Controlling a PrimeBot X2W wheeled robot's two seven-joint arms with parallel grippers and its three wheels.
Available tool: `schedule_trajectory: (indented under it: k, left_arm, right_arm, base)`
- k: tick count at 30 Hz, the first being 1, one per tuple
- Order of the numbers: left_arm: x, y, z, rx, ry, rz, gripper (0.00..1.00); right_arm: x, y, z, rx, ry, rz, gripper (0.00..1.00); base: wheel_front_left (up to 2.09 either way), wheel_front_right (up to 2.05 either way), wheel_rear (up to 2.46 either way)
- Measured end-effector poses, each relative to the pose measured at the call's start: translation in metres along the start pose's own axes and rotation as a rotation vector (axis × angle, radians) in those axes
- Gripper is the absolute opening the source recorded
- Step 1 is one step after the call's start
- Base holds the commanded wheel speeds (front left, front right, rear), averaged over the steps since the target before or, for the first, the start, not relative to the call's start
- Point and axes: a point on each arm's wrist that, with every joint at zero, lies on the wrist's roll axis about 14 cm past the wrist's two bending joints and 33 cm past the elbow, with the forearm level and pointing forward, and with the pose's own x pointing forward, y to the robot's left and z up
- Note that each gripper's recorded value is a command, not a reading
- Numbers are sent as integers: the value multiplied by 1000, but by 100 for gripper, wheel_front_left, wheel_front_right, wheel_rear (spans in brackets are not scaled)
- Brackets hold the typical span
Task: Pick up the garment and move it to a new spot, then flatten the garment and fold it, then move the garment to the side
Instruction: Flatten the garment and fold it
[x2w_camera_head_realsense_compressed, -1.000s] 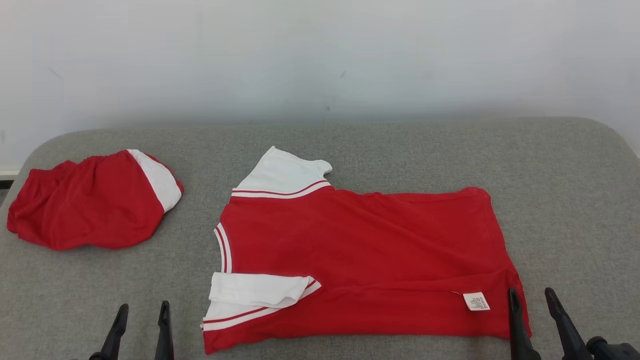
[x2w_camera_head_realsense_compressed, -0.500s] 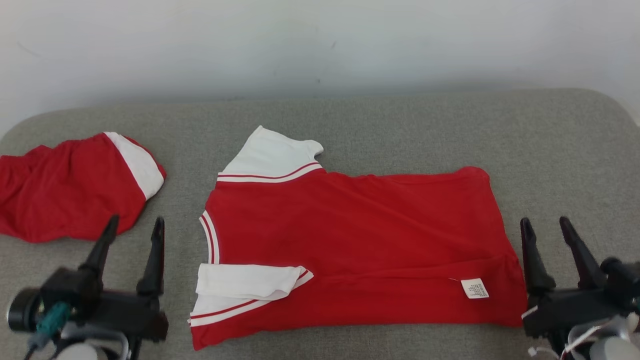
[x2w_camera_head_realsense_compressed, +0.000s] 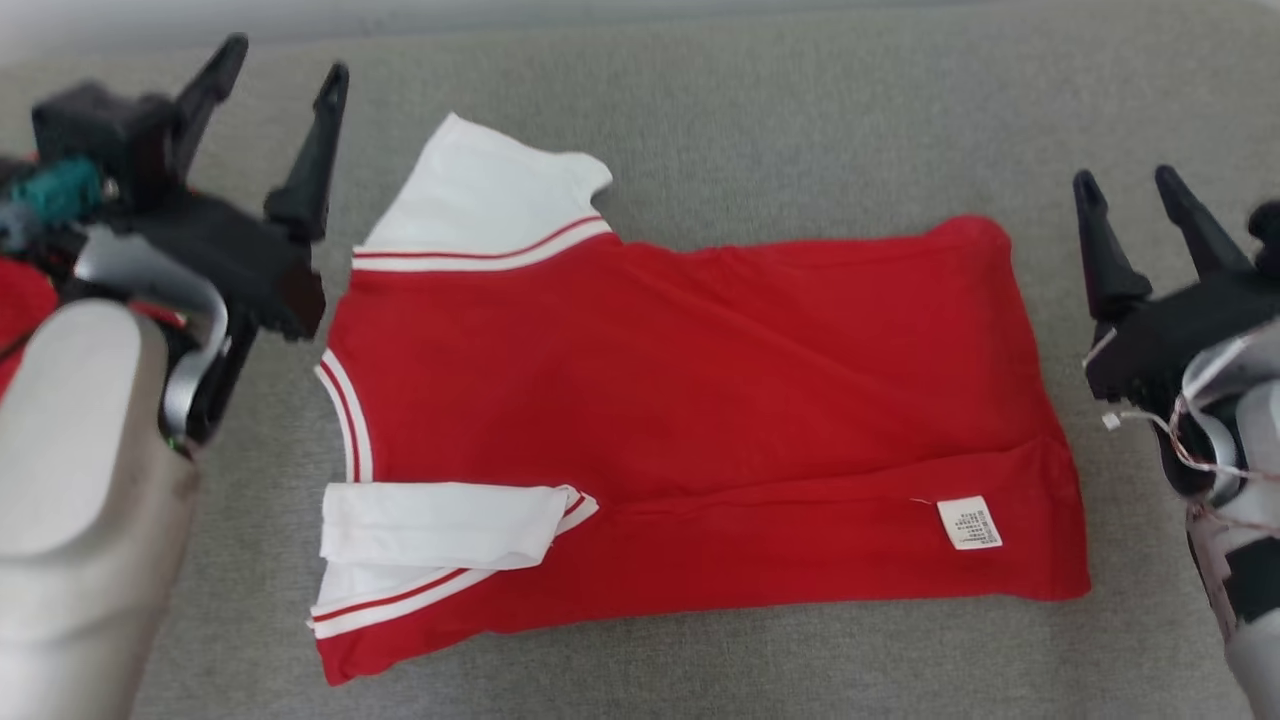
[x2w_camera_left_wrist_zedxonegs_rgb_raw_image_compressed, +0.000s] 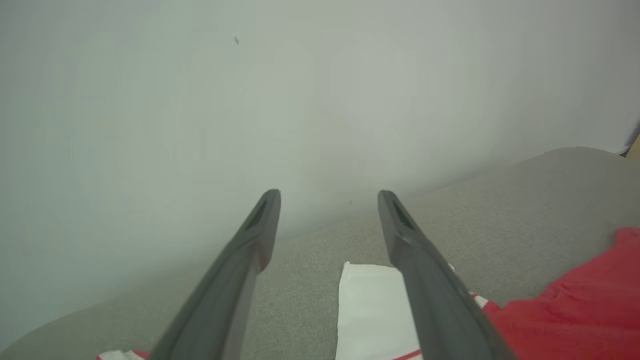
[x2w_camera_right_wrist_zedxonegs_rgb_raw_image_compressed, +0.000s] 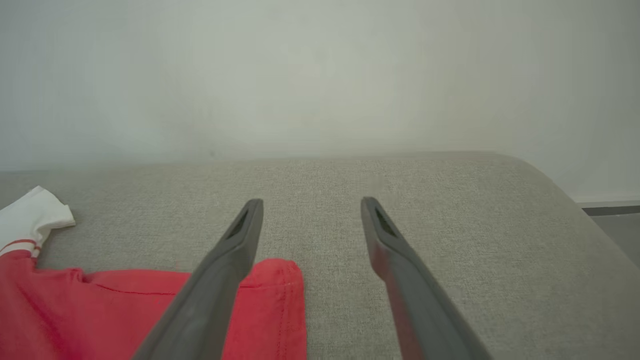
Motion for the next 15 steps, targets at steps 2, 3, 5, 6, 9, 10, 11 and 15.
schedule_trajectory:
  k: [2, 3, 5, 6, 9, 10, 11, 15]
  left_arm:
    - [24, -3, -25, 8, 83, -38, 100]
    - [31, -4, -36, 3, 116, -49, 100]
    - [41, -7, -58, -3, 185, -67, 100]
    - [45, -6, -71, -2, 227, -72, 100]
    - [57, -10, -100, -4, 314, -95, 100]
    - [60, -11, -106, -1, 332, -102, 100]
    - [64, -12, -113, 3, 351, -107, 100]
    - [71, -16, -133, -13, 417, -116, 100]
  right_arm:
    - [19, 0, -25, -9, 97, 10, 100]
    - [25, 1, -31, -5, 117, 16, 100]
    - [34, 4, -46, 1, 169, 27, 100]
    - [38, 6, -54, 6, 195, 32, 100]
    - [44, 13, -77, 13, 267, 56, 100]
    - [46, 17, -83, 16, 282, 67, 100]
    - [47, 20, -88, 19, 297, 76, 100]
    - [47, 23, -97, 19, 334, 95, 100]
  base:
    - [0, 0, 0]
    - [0, 0, 0]
    - [0, 0, 0]
    - [0, 0, 0]
    - [0, 0, 0]
    - [0, 0, 0]
    - [0, 0, 0]
    - [0, 0, 0]
